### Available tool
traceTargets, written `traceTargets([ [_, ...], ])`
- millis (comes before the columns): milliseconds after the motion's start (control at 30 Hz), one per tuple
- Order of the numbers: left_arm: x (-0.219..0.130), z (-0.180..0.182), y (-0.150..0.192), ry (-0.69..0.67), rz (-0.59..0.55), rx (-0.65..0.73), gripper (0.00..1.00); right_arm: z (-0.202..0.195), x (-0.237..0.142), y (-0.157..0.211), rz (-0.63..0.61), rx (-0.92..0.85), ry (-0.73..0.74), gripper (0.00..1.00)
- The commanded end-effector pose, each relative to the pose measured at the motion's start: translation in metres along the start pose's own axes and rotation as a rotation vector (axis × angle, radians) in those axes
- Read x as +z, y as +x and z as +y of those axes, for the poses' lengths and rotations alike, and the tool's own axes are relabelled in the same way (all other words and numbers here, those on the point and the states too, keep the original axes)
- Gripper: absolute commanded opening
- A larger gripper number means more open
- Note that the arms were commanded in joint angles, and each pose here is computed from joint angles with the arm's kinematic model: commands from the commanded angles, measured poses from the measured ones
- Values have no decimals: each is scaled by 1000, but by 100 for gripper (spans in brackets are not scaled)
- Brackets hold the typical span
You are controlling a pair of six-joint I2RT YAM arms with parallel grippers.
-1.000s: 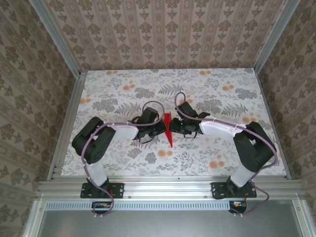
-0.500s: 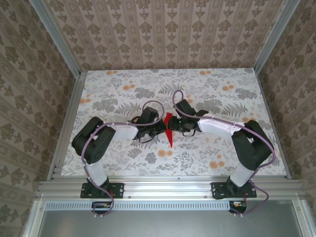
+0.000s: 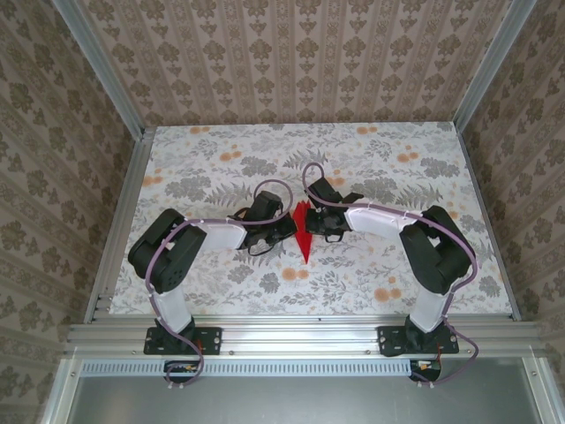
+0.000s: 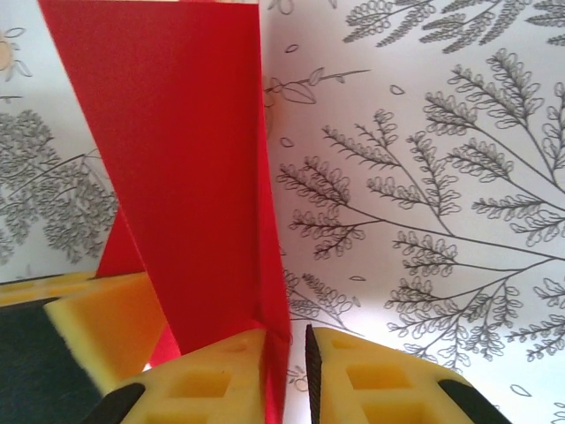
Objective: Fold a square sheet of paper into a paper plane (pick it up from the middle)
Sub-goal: Move a paper plane to the center of the table.
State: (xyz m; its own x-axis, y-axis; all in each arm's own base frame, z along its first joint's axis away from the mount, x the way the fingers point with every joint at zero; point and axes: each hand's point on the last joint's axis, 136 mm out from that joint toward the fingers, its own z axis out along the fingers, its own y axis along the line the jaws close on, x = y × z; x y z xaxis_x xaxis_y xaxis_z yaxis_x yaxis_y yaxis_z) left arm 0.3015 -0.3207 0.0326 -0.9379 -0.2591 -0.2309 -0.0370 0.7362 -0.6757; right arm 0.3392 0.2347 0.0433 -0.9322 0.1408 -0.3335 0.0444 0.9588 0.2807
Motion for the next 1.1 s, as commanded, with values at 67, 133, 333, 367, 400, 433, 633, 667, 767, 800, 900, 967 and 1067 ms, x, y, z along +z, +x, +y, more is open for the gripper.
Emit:
traceTargets([
  [67, 1, 14, 4, -19, 20, -46, 0, -22, 10, 7, 28, 25, 91, 21],
  [133, 2, 15, 5, -17, 24, -52, 0, -25, 14, 11, 45, 33, 99, 23],
  [333, 5, 19, 7, -21, 40, -69, 0, -29, 21, 19, 90, 43, 115, 27],
  [367, 6, 20, 8, -23, 42, -74, 0, -30, 22, 20, 99, 43, 118, 28],
  [400, 6, 21, 8, -24, 45, -79, 0, -29, 21, 20, 107, 44, 116, 28],
  [433, 7, 22, 8, -22, 46, -83, 0, -27, 20, 19, 111, 45, 109, 28],
  [633, 6, 15, 6, 5, 42, -75, 0, -1, -19, -2, 22, 24, -17, 34],
  [667, 5, 13, 6, 9, 41, -71, 0, 5, -28, -6, 2, 12, -46, 35],
  [767, 4, 9, 4, 26, 37, -64, 0, 16, -45, -9, -21, -23, -107, 35],
  [800, 4, 8, 4, 31, 38, -65, 0, 18, -48, -9, -22, -34, -123, 34],
  [900, 4, 2, 2, 52, 38, -57, 0, 25, -50, -6, -13, -70, -164, 32],
  [967, 4, -1, 1, 59, 36, -53, 0, 27, -47, -2, 5, -87, -172, 32],
  [1067, 2, -3, 0, 67, 33, -50, 0, 29, -41, 3, 32, -99, -180, 32],
])
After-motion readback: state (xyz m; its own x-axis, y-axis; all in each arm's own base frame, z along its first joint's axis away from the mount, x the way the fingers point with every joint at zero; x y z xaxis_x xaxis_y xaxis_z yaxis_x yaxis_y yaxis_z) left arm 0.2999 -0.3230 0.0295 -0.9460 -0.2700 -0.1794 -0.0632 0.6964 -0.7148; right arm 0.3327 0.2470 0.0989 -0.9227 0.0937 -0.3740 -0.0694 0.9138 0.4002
